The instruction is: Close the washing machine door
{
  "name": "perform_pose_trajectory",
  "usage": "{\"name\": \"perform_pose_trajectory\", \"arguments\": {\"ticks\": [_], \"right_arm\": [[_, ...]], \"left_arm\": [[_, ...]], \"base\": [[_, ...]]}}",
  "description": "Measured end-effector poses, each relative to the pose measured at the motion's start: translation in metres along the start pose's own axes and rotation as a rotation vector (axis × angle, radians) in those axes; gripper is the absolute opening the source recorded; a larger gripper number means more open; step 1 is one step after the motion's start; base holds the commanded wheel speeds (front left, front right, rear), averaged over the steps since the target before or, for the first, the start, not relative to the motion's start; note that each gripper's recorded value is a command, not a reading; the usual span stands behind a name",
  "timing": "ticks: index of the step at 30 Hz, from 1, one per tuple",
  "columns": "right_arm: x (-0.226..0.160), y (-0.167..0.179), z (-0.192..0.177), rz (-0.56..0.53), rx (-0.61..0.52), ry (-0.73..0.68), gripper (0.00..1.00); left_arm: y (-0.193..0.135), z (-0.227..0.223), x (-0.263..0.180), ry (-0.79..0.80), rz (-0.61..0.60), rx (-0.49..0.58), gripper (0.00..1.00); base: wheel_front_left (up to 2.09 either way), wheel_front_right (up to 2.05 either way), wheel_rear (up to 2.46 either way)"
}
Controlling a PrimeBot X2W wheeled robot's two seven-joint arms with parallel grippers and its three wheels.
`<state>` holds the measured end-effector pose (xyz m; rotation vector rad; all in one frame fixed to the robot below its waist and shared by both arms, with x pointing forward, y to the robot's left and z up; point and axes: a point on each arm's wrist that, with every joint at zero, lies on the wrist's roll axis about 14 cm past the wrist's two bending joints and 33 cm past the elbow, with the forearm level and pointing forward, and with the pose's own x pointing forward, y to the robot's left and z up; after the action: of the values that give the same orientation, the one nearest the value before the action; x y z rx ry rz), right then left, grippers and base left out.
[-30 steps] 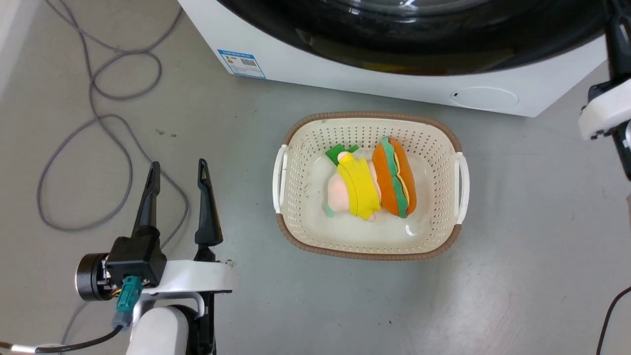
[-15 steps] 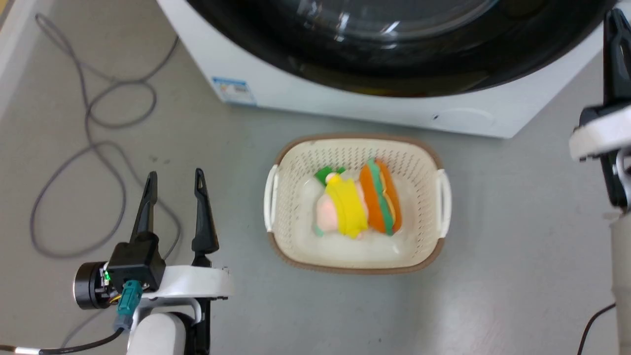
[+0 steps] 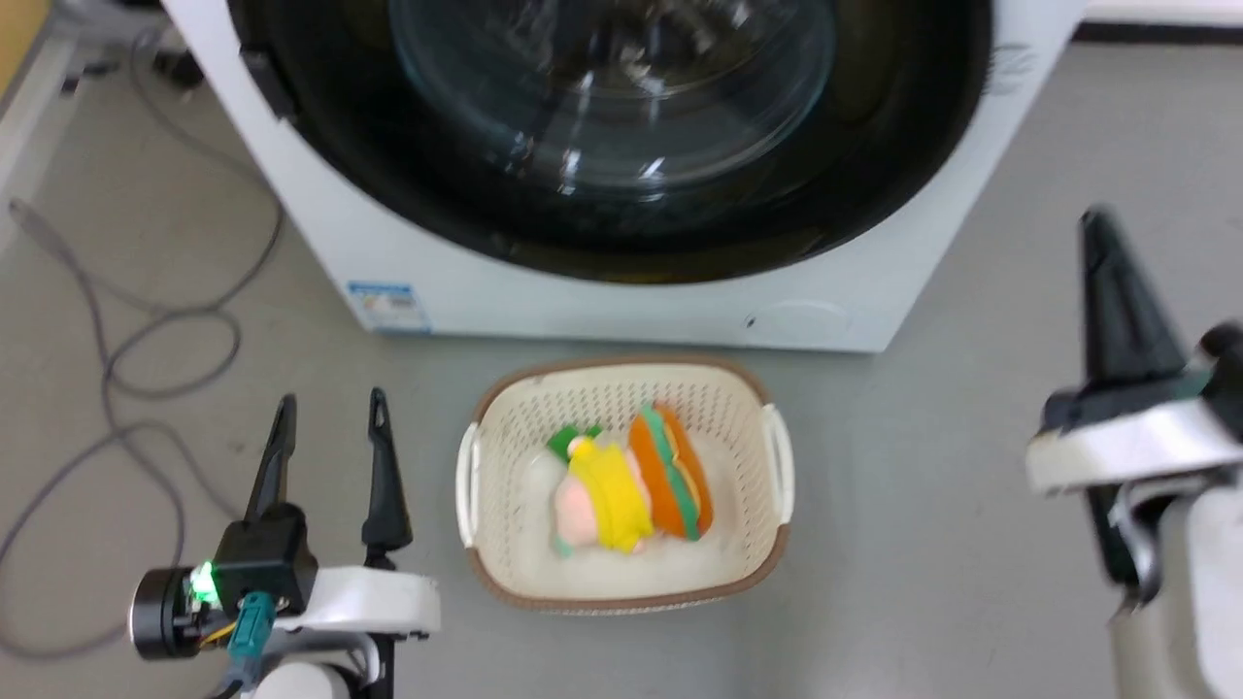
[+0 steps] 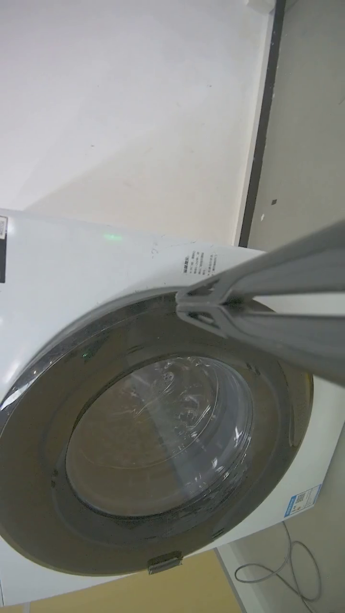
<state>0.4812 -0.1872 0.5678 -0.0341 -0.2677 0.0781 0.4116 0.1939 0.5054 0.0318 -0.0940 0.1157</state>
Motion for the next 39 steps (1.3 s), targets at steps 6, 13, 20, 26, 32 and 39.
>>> {"name": "perform_pose_trajectory", "arguments": {"ticks": [6,13,20,26,32,39], "right_arm": [[-0.039,0.000,0.002,-0.033,0.076,0.030,1.00],[-0.087,-0.010,-0.002,-0.093,0.127,0.071,1.00],[-0.129,-0.004,-0.015,-0.099,0.146,0.138,1.00],[-0.140,-0.004,-0.010,-0.102,0.136,0.130,1.00],[-0.143,-0.006,-0.009,-0.107,0.135,0.131,0.00],[-0.142,-0.004,-0.011,-0.102,0.136,0.140,0.00]], "left_arm": [[-0.010,0.009,-0.011,-0.019,-0.039,-0.001,1.00],[-0.016,0.021,-0.024,-0.045,-0.064,0.002,1.00],[-0.020,0.020,-0.039,-0.035,-0.091,0.003,1.00],[-0.021,0.015,-0.043,-0.019,-0.096,0.006,1.00],[-0.021,0.009,-0.047,0.003,-0.097,0.007,0.00],[-0.020,0.008,-0.048,0.011,-0.094,0.007,0.00]], "base": [[0.00,0.00,0.00],[0.00,0.00,0.00],[0.00,0.00,0.00],[0.00,0.00,0.00],[0.00,0.00,0.00],[0.00,0.00,0.00]]}}
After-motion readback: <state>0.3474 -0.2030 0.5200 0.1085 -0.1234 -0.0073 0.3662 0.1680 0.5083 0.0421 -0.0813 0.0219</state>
